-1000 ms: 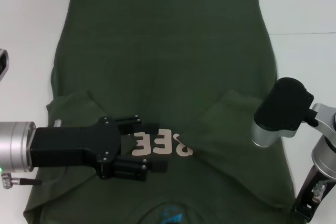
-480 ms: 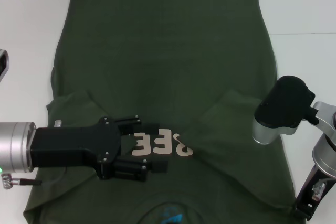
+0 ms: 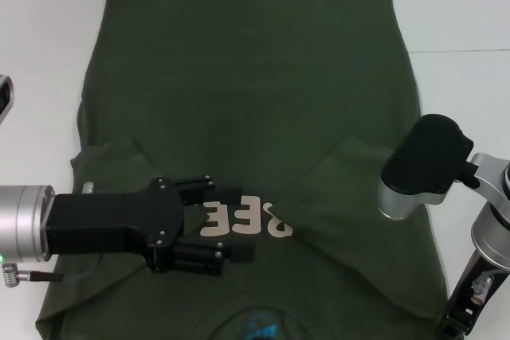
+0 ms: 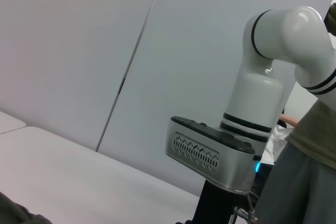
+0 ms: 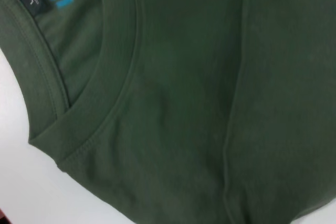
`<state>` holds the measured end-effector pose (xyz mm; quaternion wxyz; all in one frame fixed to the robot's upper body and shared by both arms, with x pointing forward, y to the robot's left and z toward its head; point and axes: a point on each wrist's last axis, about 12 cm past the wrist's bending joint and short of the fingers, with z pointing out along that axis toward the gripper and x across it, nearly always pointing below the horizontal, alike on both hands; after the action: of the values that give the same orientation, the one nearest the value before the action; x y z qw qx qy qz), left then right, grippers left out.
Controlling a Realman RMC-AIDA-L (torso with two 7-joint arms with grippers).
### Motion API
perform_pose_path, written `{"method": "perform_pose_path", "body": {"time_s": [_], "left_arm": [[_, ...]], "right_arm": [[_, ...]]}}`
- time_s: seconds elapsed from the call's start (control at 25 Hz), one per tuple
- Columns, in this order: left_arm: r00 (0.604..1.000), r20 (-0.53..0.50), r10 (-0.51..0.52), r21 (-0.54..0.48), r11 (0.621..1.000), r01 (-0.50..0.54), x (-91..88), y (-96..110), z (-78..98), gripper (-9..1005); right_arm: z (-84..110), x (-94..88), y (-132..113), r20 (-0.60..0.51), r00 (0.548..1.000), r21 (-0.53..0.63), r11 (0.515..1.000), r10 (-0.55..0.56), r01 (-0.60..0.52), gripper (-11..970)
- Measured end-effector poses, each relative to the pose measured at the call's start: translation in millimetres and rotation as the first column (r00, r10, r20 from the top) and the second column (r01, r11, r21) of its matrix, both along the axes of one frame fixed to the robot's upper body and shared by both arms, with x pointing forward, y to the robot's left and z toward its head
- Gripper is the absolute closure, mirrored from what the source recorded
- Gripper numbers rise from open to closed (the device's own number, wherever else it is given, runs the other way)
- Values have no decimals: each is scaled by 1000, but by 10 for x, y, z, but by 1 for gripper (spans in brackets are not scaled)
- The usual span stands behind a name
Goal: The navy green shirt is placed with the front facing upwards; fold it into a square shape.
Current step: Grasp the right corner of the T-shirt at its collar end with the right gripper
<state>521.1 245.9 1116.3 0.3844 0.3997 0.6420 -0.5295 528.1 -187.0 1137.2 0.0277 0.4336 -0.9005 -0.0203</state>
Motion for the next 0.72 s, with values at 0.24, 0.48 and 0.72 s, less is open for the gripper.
{"method": "perform_pose_path", "body": {"time_s": [0.24,0.48,0.72], "left_arm": [[1000,1,1,-1,1000,-1,1,0,1,59],[1000,3,2,-1,1000,-2,2,0,2,59],[1000,14,2,-3,1000,-2,1,2,1,60]], "right_arm": [[-3,17,17,5,1000,-1,1000,4,-4,545],[-34,31,25,1,1000,-7,1000,2,-2,563],[-79,-1,63,4,1000,-21,999,30,-30,582]]}}
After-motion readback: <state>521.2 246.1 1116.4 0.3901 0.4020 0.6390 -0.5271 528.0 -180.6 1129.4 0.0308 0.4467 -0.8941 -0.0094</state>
